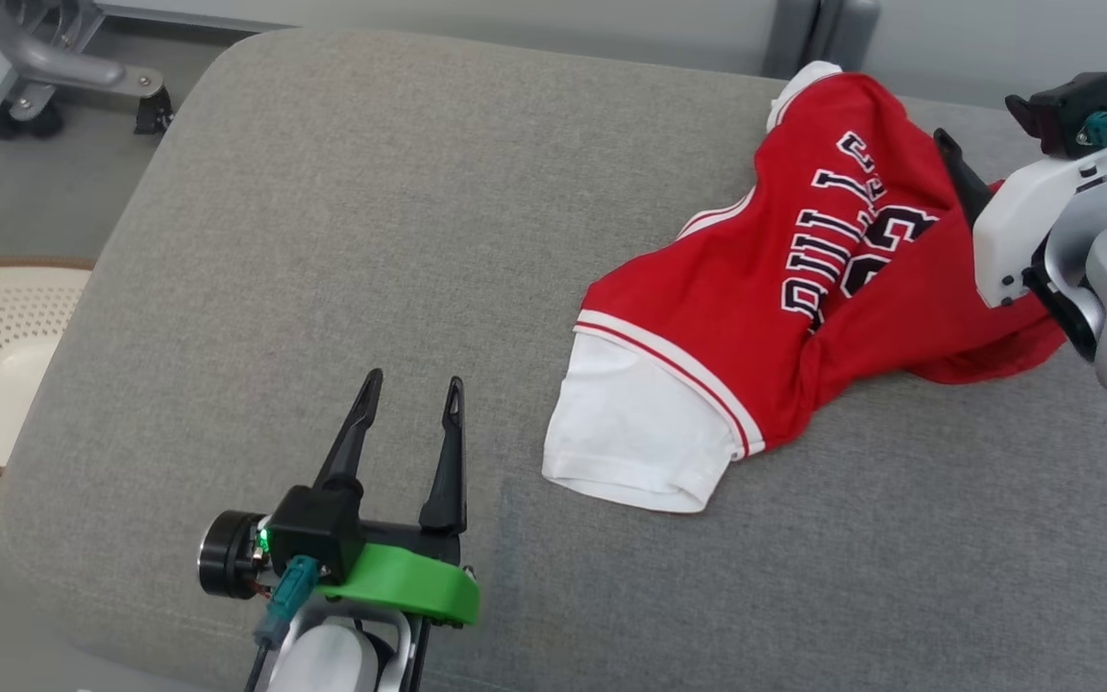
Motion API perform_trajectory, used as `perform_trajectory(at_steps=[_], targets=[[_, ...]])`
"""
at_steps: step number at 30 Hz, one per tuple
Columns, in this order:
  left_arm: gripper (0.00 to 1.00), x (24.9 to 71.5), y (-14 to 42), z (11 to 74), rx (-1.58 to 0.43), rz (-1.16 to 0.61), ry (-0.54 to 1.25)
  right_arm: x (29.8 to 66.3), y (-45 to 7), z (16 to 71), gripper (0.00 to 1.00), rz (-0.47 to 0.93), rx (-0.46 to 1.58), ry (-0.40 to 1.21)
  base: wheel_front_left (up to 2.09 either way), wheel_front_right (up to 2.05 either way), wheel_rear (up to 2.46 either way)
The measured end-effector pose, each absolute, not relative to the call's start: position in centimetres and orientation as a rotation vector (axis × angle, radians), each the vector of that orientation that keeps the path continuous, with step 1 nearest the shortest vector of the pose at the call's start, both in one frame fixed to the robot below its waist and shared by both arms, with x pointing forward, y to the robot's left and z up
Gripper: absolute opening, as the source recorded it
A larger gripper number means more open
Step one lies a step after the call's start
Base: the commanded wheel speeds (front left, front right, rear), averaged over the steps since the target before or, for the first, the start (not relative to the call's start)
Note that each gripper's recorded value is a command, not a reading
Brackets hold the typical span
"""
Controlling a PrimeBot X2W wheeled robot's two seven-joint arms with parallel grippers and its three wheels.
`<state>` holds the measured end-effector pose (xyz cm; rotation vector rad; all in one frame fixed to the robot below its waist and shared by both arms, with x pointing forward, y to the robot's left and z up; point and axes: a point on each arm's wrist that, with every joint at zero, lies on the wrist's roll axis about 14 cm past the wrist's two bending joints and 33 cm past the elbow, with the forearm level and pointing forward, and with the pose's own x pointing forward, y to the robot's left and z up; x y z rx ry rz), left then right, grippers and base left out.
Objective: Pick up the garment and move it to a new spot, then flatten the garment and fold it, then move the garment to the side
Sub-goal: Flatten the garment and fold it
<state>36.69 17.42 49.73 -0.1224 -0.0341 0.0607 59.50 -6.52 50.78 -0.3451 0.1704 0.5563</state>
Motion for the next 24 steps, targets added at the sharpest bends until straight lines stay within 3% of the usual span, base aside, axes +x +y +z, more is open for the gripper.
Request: perform_trajectory(at_steps=[8,16,24], targets=[[1.00,37.1,15.9,51.0,-0.139,0.005,-0.076,56.3,-9.8,55.1,1.00,0.465,-0.095,0.042,0.00,0.00,0.00],[1.00,36.9,14.0,50.5,-0.184,-0.048,-0.060,48.8,-15.6,52.4,1.00,0.332,0.039,0.015,0.00,0.00,0.00],[1.00,35.8,12.4,49.1,-0.198,-0.099,-0.013,42.5,-17.0,52.1,1.00,0.220,0.164,-0.059,0.00,0.00,0.00]])
